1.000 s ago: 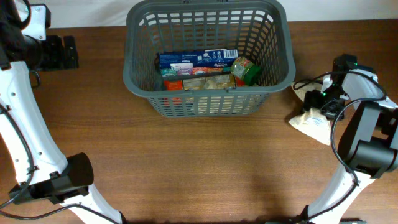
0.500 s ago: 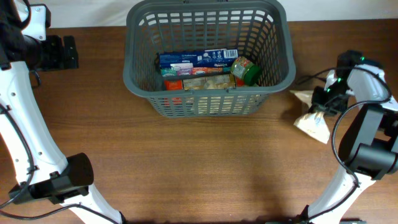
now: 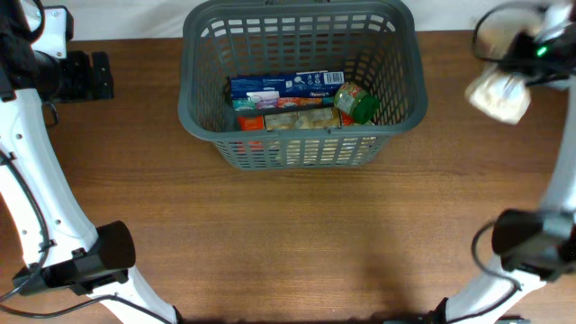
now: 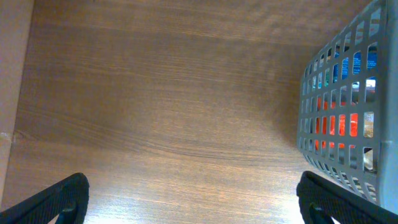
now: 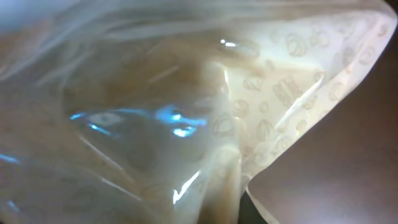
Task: Pack container
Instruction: 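Lift the crumpled bag and drop it into the basket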
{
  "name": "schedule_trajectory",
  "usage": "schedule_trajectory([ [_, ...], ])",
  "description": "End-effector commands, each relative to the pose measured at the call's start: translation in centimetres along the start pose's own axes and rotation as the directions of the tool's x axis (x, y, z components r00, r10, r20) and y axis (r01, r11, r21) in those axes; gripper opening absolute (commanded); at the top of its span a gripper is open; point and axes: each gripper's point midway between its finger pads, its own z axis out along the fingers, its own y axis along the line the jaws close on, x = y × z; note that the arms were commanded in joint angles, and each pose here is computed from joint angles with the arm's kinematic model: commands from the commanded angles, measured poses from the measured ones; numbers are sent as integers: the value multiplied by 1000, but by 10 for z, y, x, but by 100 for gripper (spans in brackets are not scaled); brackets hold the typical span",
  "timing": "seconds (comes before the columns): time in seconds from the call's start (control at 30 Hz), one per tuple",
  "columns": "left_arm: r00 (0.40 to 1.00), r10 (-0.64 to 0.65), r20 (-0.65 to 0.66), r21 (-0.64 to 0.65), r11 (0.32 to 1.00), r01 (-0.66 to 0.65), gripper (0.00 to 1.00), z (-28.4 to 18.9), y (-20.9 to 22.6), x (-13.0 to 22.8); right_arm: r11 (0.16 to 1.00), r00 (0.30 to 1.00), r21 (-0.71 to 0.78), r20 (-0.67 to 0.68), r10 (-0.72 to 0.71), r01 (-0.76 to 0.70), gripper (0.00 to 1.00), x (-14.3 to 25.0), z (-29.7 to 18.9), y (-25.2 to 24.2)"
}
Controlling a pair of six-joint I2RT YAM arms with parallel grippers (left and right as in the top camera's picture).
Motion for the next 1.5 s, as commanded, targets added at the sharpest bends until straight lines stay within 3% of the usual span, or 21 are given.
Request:
schedule_trajectory([
  [0.0,1000,-12,-2,-3,1000,12,99,0,0,1,987,972,-118,220,-84,112,4,-26,-84,60],
  [0.17,1000,-12,-2,-3,1000,12,99,0,0,1,932,934,-219,277,-226,290,4,-14,-106,131],
  [0.27,1000,-12,-2,-3,1000,12,99,0,0,1,827,869,-295,289,-401,479,4,8,-100,184],
  [0.4,1000,-12,-2,-3,1000,12,99,0,0,1,639,723,-339,318,-613,691,4,43,-82,247],
  [0.6,1000,-12,-2,-3,1000,12,99,0,0,1,455,587,-418,276,-761,786,4,94,-29,310],
  [0.77,1000,-12,-2,-3,1000,12,99,0,0,1,428,560,-491,156,-814,759,4,132,33,329],
  [0.93,1000,-12,-2,-3,1000,12,99,0,0,1,471,557,-548,-11,-831,692,4,170,93,326],
  [1.13,1000,-12,-2,-3,1000,12,99,0,0,1,491,516,-584,-141,-845,646,5,203,127,314],
  [1.2,1000,-12,-2,-3,1000,12,99,0,0,1,497,515,-588,-153,-843,638,16,205,128,314],
  [1.23,1000,-12,-2,-3,1000,12,99,0,0,1,506,522,-587,-160,-838,633,44,206,128,314],
  [1.27,1000,-12,-2,-3,1000,12,99,0,0,1,511,525,-586,-163,-835,629,61,205,127,313],
  [1.37,1000,-12,-2,-3,1000,12,99,0,0,1,540,556,-575,-170,-814,614,81,199,113,312],
  [1.47,1000,-12,-2,-3,1000,12,99,0,0,1,538,583,-559,-117,-804,631,88,181,86,315],
])
